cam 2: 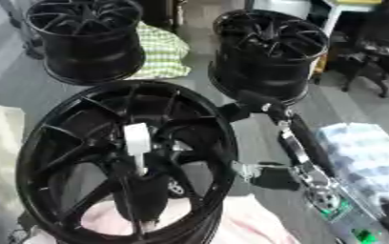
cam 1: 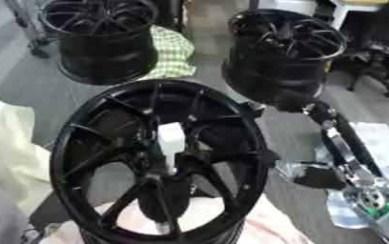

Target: Pull the pin out of the wheel hub.

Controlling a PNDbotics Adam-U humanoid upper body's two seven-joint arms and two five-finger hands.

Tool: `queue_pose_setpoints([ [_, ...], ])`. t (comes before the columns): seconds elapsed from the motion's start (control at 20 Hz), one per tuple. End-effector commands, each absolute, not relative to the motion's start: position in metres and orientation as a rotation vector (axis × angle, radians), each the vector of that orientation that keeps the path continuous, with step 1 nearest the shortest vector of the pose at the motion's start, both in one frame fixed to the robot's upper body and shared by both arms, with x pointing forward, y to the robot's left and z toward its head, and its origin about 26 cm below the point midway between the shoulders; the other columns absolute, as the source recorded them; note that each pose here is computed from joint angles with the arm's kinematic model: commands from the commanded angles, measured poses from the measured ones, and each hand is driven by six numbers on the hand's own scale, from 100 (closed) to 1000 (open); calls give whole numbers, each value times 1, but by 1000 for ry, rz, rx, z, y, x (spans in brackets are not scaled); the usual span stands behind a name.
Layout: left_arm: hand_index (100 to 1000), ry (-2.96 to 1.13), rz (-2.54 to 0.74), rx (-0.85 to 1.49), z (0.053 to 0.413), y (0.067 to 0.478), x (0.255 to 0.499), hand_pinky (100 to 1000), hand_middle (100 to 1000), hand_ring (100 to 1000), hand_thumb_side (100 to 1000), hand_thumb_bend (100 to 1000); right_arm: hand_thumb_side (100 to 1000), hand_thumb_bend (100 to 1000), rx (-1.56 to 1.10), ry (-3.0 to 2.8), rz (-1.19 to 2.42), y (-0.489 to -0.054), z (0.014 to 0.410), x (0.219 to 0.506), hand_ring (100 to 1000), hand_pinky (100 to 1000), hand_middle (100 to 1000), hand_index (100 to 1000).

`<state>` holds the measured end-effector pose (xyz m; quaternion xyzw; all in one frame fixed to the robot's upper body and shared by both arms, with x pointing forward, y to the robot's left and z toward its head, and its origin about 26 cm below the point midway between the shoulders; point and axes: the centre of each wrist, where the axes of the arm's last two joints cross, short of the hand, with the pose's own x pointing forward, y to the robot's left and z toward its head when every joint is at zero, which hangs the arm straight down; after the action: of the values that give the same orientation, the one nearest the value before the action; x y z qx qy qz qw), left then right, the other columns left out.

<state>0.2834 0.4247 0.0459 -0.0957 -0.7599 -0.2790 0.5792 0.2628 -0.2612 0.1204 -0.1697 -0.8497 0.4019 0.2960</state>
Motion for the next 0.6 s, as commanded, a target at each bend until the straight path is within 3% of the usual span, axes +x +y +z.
queue_pose_setpoints([
  [0.05,766,-1808,-756,-241,54,419,288,548,615,100,944,100,346,494,-417,-2261,1297,-258,137,263,785,796,816,941],
  [0.2,766,-1805,-754,-257,52,413,290,548,615,100,947,100,347,524,-359,-2215,1435,-253,146,266,786,793,816,941],
  [0.25,766,-1804,-753,-263,51,411,290,548,615,100,948,100,310,435,-344,-2192,1476,-252,149,267,787,793,815,941],
  [0.3,766,-1804,-750,-269,50,409,291,548,615,100,949,100,345,537,-337,-2168,1513,-252,152,268,788,793,817,942],
  [0.6,767,-1803,-748,-285,47,402,293,548,615,100,955,100,353,571,-325,-2113,1581,-240,177,282,795,790,833,946],
])
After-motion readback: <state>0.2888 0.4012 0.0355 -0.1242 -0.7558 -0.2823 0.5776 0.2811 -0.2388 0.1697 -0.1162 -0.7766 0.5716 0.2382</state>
